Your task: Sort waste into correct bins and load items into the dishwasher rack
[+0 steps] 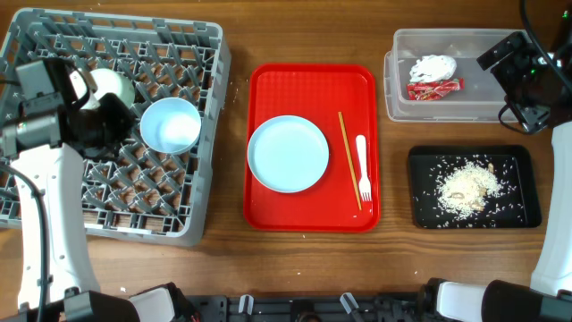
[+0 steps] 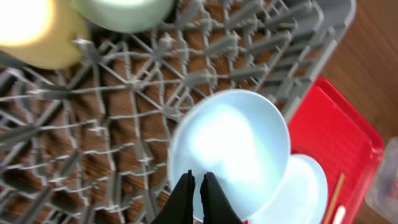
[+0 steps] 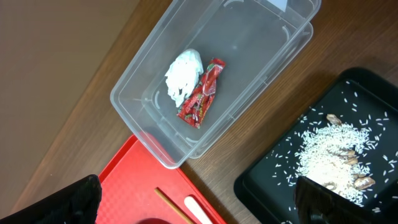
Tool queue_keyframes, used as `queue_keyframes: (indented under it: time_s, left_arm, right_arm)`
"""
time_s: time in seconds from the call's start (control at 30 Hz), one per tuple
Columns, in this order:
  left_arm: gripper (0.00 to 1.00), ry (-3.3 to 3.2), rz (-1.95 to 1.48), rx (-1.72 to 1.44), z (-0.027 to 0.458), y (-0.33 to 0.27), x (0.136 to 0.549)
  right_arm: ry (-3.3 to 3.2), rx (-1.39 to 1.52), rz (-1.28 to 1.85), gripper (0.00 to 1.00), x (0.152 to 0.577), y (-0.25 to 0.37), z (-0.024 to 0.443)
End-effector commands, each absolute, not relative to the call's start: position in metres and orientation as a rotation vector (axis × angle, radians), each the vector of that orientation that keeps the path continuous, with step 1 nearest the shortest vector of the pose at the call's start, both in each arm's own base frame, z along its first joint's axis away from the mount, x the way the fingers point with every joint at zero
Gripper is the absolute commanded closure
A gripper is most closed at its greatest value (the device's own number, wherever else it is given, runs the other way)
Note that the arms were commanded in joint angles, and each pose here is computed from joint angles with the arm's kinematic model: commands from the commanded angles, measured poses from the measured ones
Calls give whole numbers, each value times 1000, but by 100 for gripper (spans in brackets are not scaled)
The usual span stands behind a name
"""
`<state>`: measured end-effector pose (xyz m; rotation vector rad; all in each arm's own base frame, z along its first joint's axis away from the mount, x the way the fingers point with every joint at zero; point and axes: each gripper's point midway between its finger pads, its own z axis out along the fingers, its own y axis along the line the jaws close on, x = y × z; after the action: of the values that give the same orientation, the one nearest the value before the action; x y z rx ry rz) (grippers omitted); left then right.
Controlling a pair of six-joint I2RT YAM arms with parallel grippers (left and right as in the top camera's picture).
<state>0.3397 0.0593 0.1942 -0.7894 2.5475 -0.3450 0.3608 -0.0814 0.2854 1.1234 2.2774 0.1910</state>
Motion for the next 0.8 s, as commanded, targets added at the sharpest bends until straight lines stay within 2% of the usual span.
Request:
queue_keyframes:
  time_s: [0.0,0.2,0.47,0.77]
  left_arm:
    - [96,2599,-446,-726,184,34,346]
    - [96,2671,-437,-739,156,31,355]
    - [96,2732,-343,-868,123,60,353]
    - [96,2814,-454,-882,93,54,354]
  right_arm:
    - [2290,1114,183,0,362,-82,283]
    - [2290,1115,183,0,362,-82,283]
    - [2290,1114,183,0,362,-82,283]
    - [2290,1115,183,0,362,-82,283]
